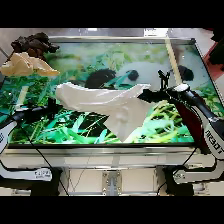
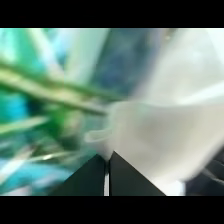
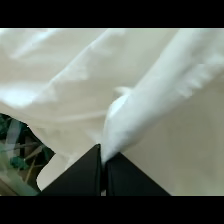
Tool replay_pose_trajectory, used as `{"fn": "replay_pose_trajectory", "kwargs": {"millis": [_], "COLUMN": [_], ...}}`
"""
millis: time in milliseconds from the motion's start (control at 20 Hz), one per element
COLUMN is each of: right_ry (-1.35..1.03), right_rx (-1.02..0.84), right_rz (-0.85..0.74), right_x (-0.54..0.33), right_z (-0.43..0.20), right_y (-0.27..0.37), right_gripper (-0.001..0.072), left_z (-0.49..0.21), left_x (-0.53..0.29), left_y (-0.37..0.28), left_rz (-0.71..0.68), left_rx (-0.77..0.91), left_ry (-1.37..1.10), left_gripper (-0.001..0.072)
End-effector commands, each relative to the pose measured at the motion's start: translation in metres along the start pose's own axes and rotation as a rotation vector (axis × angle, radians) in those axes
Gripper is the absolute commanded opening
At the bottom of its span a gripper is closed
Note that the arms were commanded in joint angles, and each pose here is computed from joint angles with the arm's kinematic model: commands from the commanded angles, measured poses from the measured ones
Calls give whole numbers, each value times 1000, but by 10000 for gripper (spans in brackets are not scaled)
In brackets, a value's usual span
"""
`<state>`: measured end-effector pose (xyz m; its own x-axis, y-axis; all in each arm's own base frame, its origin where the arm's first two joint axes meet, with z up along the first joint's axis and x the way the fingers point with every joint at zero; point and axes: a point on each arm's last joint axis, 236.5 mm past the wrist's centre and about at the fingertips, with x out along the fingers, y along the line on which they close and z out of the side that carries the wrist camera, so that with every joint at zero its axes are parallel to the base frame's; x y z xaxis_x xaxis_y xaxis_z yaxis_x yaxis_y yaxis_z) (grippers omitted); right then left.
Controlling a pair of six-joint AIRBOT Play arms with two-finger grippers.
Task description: Fold the shirts.
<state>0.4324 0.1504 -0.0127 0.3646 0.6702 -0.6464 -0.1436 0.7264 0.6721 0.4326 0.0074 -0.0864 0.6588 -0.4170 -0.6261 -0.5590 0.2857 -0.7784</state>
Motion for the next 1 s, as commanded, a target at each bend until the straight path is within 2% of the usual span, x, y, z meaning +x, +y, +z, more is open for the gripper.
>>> {"fn": "replay_pose_trajectory", "kwargs": {"millis": [0, 100, 200, 300, 400, 500, 600, 750, 850, 950], "right_ry": [-41, -146, -305, -489, -682, -907, -1081, -1215, -1253, -1203], "right_rx": [-13, -31, -59, -125, -244, -380, -531, -661, -715, -713], "right_rz": [21, 31, 25, 5, -37, -135, -301, -529, -523, -415], "right_x": [-29, -77, -143, -223, -308, -390, -450, -502, -513, -500], "right_z": [10, 28, 45, 52, 44, 25, -3, -36, -42, -32], "right_y": [25, 49, 76, 113, 164, 220, 272, 325, 351, 356], "right_gripper": [35, 35, 34, 33, 33, 32, 31, 31, 30, 30], "left_z": [8, 9, -23, -67, -106, -141, -164, -166, -156, -138], "left_x": [-42, -112, -180, -238, -296, -344, -391, -484, -531, -534], "left_y": [-131, -220, -282, -325, -358, -377, -381, -379, -371, -359], "left_rz": [-461, -773, -930, -973, -958, -854, -660, -346, -170, -66], "left_rx": [106, 207, 409, 630, 848, 1070, 1270, 1417, 1413, 1378], "left_ry": [3, -29, -8, -17, -118, -255, -446, -859, -1045, -1061], "left_gripper": [5, 4, 3, 3, 3, 3, 3, 3, 3, 3]}}
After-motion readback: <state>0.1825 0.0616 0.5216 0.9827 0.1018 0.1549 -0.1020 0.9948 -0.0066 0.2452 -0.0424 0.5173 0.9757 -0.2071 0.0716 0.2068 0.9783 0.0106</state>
